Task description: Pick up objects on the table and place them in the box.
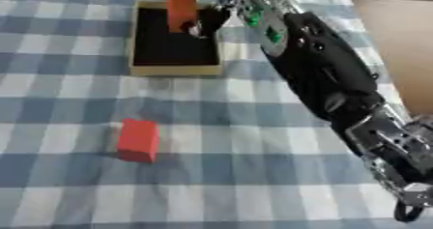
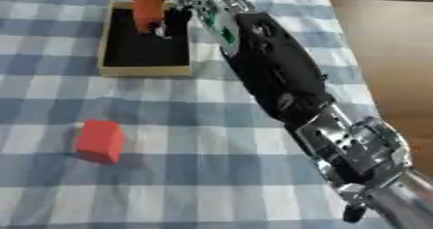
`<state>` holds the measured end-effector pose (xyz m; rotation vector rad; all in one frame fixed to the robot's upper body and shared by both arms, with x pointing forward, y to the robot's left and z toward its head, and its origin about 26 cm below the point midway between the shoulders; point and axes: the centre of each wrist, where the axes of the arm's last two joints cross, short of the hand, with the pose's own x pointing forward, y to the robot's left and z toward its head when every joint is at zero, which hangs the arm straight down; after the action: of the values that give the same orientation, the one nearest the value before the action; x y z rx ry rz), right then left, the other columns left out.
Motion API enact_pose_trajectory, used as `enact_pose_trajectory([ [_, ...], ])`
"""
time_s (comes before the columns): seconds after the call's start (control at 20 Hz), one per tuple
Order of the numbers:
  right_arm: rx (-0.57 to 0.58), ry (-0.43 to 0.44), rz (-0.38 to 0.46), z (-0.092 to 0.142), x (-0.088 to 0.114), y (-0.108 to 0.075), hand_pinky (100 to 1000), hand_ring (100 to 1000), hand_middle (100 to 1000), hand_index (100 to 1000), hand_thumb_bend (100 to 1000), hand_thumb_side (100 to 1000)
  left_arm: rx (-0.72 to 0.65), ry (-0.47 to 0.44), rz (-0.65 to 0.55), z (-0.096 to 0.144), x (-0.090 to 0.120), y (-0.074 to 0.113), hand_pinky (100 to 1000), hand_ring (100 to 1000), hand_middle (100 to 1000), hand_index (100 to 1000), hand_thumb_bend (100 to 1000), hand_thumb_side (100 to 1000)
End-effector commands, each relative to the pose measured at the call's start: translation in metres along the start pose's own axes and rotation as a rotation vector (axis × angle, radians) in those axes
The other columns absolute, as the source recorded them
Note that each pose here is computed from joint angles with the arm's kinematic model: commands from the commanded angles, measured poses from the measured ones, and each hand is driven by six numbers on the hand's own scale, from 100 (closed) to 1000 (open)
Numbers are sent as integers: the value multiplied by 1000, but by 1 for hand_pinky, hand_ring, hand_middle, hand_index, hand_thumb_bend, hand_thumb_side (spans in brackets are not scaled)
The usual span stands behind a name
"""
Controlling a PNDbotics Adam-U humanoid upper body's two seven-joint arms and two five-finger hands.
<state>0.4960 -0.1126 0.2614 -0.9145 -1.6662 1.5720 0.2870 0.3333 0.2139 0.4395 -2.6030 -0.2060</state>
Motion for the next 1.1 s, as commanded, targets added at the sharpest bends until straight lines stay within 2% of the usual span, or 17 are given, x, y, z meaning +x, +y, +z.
enact_pose_trajectory([
  [0.05,-5,-3,15,-3,-4,-4,816,690,414,617,100,225,-8,-34,1,-7,6,1,736,639,642,786,100,861],
  [0.2,12,-4,11,-4,-6,5,819,712,456,650,100,247,-8,-35,3,-7,6,0,736,639,642,786,100,862],
  [0.25,13,-1,13,-4,-6,7,822,758,514,727,117,269,-8,-35,4,-7,6,0,736,639,642,786,100,862],
  [0.3,13,3,17,-5,-6,9,822,758,514,727,117,269,-9,-34,4,-7,6,0,736,639,642,786,100,862],
  [0.35,12,10,24,-5,-6,10,840,812,582,795,281,293,-9,-34,4,-7,6,0,736,638,642,786,100,862],
  [0.45,7,28,46,-6,-6,12,844,835,619,801,388,272,-9,-32,5,-7,6,0,736,638,642,786,100,860],
  [0.55,4,46,82,-7,-5,13,845,848,645,812,476,245,-9,-31,5,-7,6,0,737,638,642,785,100,859],
  [0.65,8,68,121,-8,-4,15,844,851,651,813,502,242,-9,-30,6,-7,6,0,737,638,643,785,100,858],
  [0.75,11,87,151,-8,-3,17,846,860,669,828,570,256,-9,-30,7,-6,6,0,737,638,643,785,100,860],
  [0.9,-1,102,175,-9,-2,15,848,859,655,826,584,265,-7,-28,6,-6,6,0,737,638,643,785,100,859],
  [1.1,-49,101,163,-8,1,3,850,857,639,826,576,275,-8,-27,4,-6,6,0,738,639,644,785,100,860],
])
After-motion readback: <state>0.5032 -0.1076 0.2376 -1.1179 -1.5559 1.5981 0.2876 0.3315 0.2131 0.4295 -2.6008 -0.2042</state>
